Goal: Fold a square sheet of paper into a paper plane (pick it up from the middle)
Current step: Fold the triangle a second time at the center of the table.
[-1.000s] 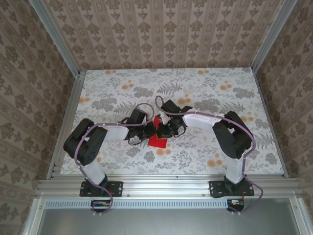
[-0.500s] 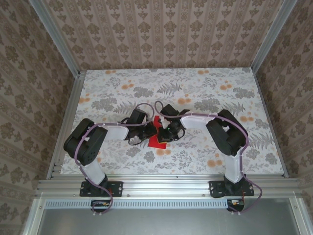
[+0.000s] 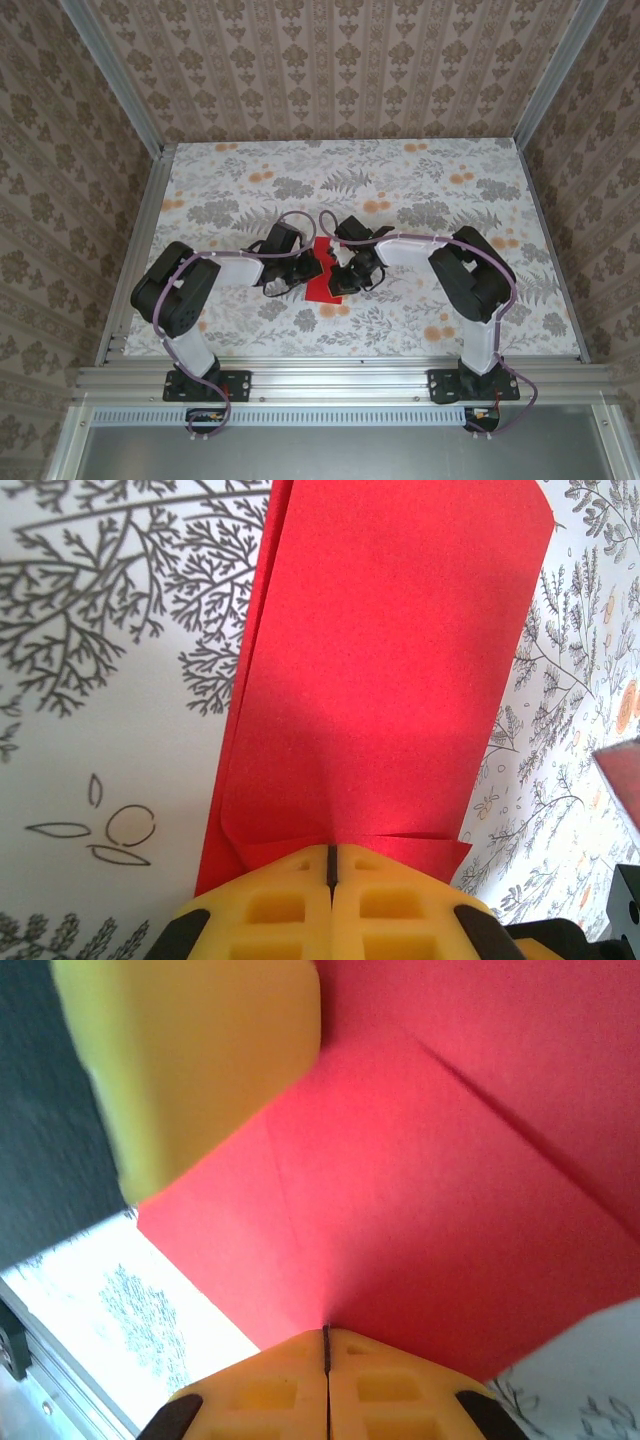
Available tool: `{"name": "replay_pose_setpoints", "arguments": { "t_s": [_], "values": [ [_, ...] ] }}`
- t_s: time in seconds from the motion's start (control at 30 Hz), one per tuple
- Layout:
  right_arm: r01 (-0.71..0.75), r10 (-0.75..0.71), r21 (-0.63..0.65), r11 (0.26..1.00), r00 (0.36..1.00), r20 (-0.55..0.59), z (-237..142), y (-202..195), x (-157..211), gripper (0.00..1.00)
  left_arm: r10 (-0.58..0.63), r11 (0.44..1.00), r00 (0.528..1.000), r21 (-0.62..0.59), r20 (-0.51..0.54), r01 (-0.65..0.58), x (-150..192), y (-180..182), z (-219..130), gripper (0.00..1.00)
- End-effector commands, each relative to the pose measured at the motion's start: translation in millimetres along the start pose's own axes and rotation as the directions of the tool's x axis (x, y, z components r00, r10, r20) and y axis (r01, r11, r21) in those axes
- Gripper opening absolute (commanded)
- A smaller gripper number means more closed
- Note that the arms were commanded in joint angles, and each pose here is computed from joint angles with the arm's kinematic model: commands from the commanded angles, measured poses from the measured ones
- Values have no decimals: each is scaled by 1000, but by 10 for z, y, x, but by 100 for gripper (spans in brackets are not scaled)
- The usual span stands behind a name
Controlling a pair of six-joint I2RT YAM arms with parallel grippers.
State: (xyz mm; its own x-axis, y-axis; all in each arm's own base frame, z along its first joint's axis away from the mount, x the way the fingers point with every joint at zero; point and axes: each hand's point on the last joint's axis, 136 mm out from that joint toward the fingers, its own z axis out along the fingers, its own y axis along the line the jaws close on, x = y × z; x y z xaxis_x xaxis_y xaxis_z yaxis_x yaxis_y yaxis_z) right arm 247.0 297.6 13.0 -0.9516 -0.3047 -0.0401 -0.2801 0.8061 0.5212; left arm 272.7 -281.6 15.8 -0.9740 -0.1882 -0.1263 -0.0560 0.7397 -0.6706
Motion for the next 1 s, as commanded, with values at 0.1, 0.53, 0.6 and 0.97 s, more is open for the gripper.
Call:
{"name": "replay_pose_setpoints", "arguments": {
  "t_s": [0.1, 0.53, 0.6, 0.97],
  "values": [
    [38, -27, 64, 997, 986, -164, -82, -206, 499, 8, -106, 959, 990, -273, -90, 77, 371, 815, 94, 6],
    [-76, 54, 119, 990, 982, 178, -673, -136, -95, 31, -92, 970, 991, -233, -93, 68, 351, 680, 85, 7],
    [-117, 91, 98, 988, 968, 234, -683, -181, -233, 36, -81, 974, 992, -221, -93, 59, 334, 630, 77, 7],
    [-149, 137, 51, 988, 974, 179, -423, -306, -515, 41, -59, 978, 993, -205, -100, 37, 284, 533, 82, 10]
  ]
}}
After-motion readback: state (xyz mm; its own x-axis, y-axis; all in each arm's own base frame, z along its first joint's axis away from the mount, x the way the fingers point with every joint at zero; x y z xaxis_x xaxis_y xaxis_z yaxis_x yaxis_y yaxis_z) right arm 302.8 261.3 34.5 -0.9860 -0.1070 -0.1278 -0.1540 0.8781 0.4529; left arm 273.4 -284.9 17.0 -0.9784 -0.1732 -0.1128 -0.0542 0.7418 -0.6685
